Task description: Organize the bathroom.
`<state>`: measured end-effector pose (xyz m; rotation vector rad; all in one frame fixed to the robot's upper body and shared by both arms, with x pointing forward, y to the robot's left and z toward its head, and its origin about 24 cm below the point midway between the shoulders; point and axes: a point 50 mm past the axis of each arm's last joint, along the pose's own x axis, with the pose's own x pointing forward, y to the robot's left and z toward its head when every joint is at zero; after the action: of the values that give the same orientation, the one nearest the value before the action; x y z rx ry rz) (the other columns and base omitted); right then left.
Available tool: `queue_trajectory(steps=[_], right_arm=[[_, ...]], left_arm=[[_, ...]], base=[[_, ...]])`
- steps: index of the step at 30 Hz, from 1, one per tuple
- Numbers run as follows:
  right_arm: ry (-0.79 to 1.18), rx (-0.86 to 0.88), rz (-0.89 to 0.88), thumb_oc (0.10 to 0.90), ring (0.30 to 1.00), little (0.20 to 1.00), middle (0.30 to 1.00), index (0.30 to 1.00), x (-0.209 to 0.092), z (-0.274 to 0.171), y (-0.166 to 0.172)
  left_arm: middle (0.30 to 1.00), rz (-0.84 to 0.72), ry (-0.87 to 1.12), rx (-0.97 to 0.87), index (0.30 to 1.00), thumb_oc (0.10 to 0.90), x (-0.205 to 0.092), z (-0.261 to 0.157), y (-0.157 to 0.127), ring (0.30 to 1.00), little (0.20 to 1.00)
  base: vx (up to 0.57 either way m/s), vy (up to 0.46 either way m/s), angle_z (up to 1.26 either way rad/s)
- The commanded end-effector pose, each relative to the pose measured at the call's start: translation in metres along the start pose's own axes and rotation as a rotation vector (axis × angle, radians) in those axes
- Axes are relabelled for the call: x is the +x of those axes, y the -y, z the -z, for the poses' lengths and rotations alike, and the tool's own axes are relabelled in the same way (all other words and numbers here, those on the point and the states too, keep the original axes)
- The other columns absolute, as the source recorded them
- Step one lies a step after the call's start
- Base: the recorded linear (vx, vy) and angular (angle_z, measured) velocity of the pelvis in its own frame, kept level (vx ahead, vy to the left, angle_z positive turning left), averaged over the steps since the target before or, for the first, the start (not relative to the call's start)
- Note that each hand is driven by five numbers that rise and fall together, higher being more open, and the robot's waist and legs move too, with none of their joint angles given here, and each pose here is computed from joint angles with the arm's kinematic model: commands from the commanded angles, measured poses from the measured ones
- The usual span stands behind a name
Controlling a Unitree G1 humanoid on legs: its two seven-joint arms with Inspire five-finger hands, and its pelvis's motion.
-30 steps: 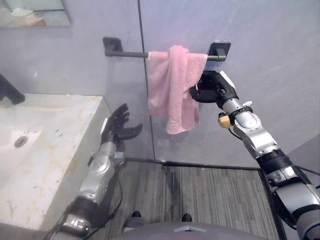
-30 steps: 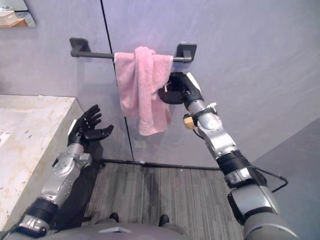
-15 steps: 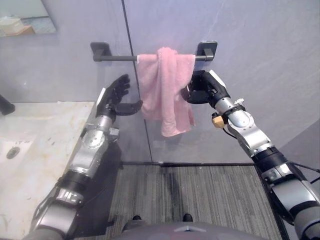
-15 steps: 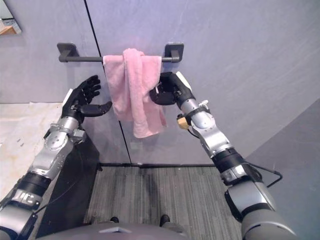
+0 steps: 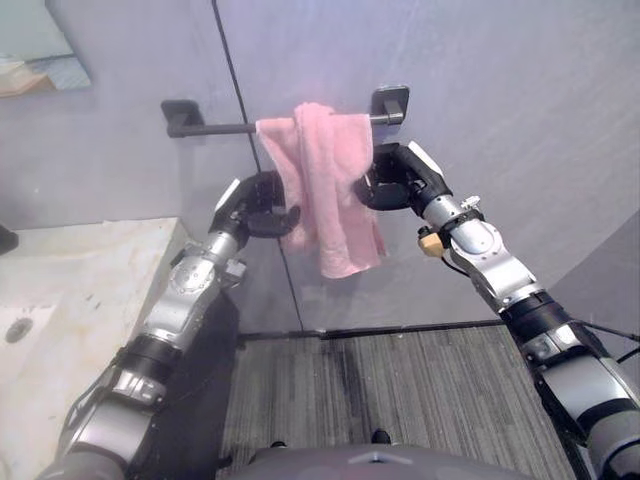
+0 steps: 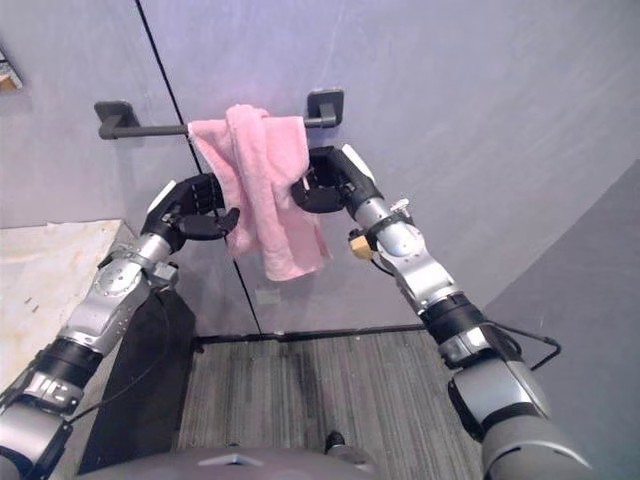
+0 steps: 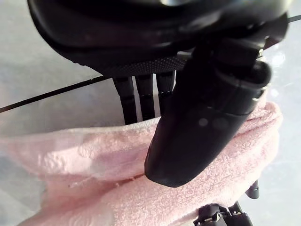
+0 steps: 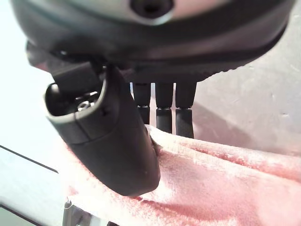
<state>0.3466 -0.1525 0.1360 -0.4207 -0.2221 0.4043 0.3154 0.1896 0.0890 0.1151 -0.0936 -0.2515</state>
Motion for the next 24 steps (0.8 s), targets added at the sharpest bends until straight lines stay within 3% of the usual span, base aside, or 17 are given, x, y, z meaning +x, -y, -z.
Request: queue_trajectory(steps=[1, 2, 3, 5, 7, 18, 24], right_arm=[[0.067, -0.042, -0.112, 0.400, 0.300, 0.300, 0.300, 0.300, 0.008, -0.010, -0.022], [0.065, -0.038, -0.111, 0.400, 0.300, 0.300, 0.300, 0.300, 0.007, -0.009, -0.022], [0.064, -0.038, -0.110, 0.400, 0.300, 0.300, 0.300, 0.300, 0.007, -0.009, -0.023], [0.062, -0.041, -0.109, 0.400, 0.300, 0.300, 0.300, 0.300, 0.007, -0.008, -0.023], [0.060, -0.040, -0.108, 0.400, 0.300, 0.300, 0.300, 0.300, 0.007, -0.008, -0.023], [0.071, 0.004, -0.051, 0.400, 0.300, 0.300, 0.300, 0.300, 0.003, -0.006, -0.021], [0.102, 0.104, 0.154, 0.400, 0.300, 0.300, 0.300, 0.300, -0.007, -0.001, -0.013]], left_arm=[[0.707, -0.110, 0.272, 0.065, 0.707, 0.671, 0.024, -0.062, -0.029, 0.707, 0.707], [0.674, -0.129, 0.280, 0.067, 0.674, 0.649, 0.024, -0.064, -0.031, 0.674, 0.674], [0.571, -0.142, 0.285, 0.079, 0.571, 0.580, 0.024, -0.065, -0.032, 0.571, 0.571], [0.564, -0.157, 0.290, 0.084, 0.564, 0.576, 0.024, -0.066, -0.033, 0.564, 0.564], [0.300, -0.180, 0.302, 0.086, 0.300, 0.400, 0.022, -0.067, -0.035, 0.300, 0.300], [0.300, -0.273, 0.316, 0.095, 0.300, 0.400, 0.014, -0.059, -0.036, 0.300, 0.300], [0.300, -0.491, 0.404, 0.003, 0.300, 0.400, 0.000, -0.058, -0.044, 0.300, 0.300]], base=[[0.00, 0.000, 0.00], [0.00, 0.000, 0.00], [0.00, 0.000, 0.00], [0.00, 0.000, 0.00], [0.00, 0.000, 0.00], [0.00, 0.000, 0.00], [0.00, 0.000, 0.00]])
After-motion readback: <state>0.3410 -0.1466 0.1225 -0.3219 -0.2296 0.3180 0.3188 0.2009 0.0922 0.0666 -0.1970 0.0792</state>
